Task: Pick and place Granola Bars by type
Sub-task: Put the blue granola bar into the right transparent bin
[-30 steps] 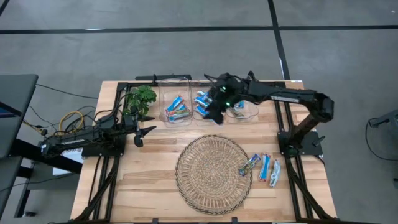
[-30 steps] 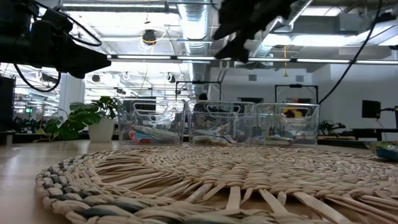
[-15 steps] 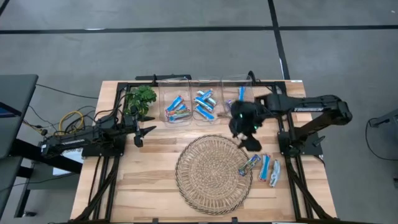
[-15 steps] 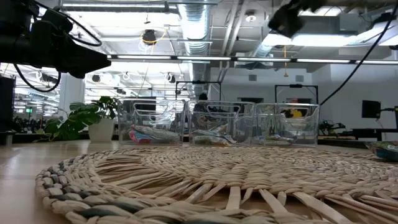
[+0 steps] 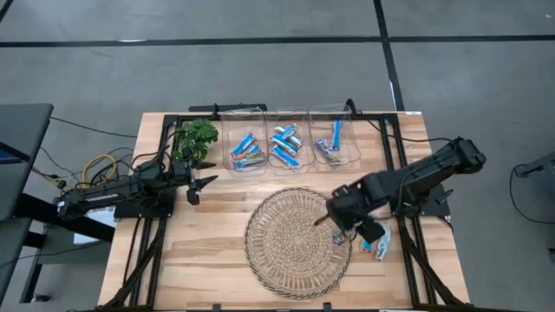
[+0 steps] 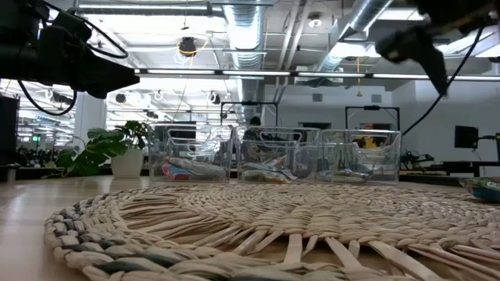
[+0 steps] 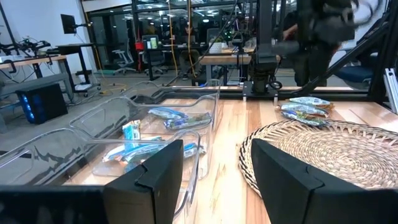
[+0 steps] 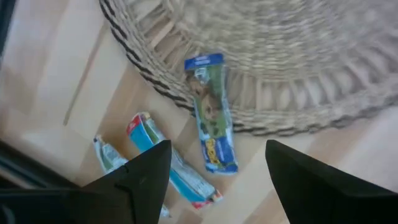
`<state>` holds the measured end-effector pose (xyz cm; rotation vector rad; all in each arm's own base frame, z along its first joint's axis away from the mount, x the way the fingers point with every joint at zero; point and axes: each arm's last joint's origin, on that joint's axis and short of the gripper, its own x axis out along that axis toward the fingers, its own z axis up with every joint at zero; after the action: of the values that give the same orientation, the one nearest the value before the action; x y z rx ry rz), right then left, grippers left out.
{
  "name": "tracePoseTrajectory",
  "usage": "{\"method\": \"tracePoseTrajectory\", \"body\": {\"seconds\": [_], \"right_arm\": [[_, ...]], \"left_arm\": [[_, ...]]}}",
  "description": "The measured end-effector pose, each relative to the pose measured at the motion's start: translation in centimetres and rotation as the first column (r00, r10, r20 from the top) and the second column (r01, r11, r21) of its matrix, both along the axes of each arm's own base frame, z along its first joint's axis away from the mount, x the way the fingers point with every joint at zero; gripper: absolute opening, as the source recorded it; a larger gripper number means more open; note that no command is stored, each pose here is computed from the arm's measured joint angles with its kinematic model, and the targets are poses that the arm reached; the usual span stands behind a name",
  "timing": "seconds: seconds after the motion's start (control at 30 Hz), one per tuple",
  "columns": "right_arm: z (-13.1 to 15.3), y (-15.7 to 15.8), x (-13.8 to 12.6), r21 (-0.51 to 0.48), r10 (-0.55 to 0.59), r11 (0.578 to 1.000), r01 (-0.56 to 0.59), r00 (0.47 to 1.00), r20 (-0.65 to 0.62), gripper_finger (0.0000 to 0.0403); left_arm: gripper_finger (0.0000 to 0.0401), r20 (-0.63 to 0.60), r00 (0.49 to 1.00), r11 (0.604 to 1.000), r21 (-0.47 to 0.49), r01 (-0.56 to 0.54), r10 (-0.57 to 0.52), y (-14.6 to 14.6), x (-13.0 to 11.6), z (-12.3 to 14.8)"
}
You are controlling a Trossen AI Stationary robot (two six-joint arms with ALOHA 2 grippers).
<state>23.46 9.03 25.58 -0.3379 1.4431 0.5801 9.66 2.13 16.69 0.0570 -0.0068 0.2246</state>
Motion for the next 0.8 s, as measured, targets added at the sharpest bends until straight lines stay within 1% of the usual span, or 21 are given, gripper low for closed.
{"method": "tracePoseTrajectory", "body": {"seconds": [0.1, 0.17, 0.23, 0.4, 0.53, 0.7, 0.8], "right_arm": [[-2.5, 0.6, -0.2, -0.042, -0.009, 0.999, 0.007, 0.999, -0.050, 0.0253], [-3.9, 0.9, 0.0, -0.062, -0.023, 0.998, 0.020, 0.999, -0.038, 0.0253], [-5.4, 1.0, 0.1, -0.090, -0.038, 0.995, 0.033, 0.998, -0.053, 0.0253], [-7.9, 1.2, 0.2, -0.117, -0.038, 0.993, 0.026, 0.994, -0.102, 0.0253], [-8.7, 1.6, 0.3, -0.130, -0.029, 0.991, 0.011, 0.991, -0.133, 0.0253], [-9.0, 2.3, 0.1, -0.128, 0.001, 0.992, -0.018, 0.992, -0.130, 0.0253], [-9.8, 2.5, -0.5, -0.139, 0.015, 0.990, -0.036, 0.988, -0.154, 0.0253]], "left_arm": [[0.0183, 0.000, 1.000, 1.000, 0.000, -0.001, 0.001, 0.0, 0.0, 0.0], [0.0183, 0.000, 1.000, 1.000, 0.000, 0.000, 0.000, 0.0, 0.0, 0.0], [0.0183, 0.000, 1.000, 1.000, 0.000, 0.000, 0.000, 0.0, 0.0, 0.0], [0.0183, 0.000, 1.000, 1.000, 0.000, 0.000, 0.000, 0.0, 0.0, 0.0], [0.0183, 0.000, 1.000, 1.000, 0.000, 0.000, 0.000, 0.0, 0.0, 0.0], [0.0183, 0.000, 1.000, 1.000, 0.000, -0.001, 0.001, 0.0, 0.0, 0.0], [0.0183, 0.000, 1.000, 1.000, 0.000, -0.001, 0.001, 0.0, 0.0, 0.0]]}}
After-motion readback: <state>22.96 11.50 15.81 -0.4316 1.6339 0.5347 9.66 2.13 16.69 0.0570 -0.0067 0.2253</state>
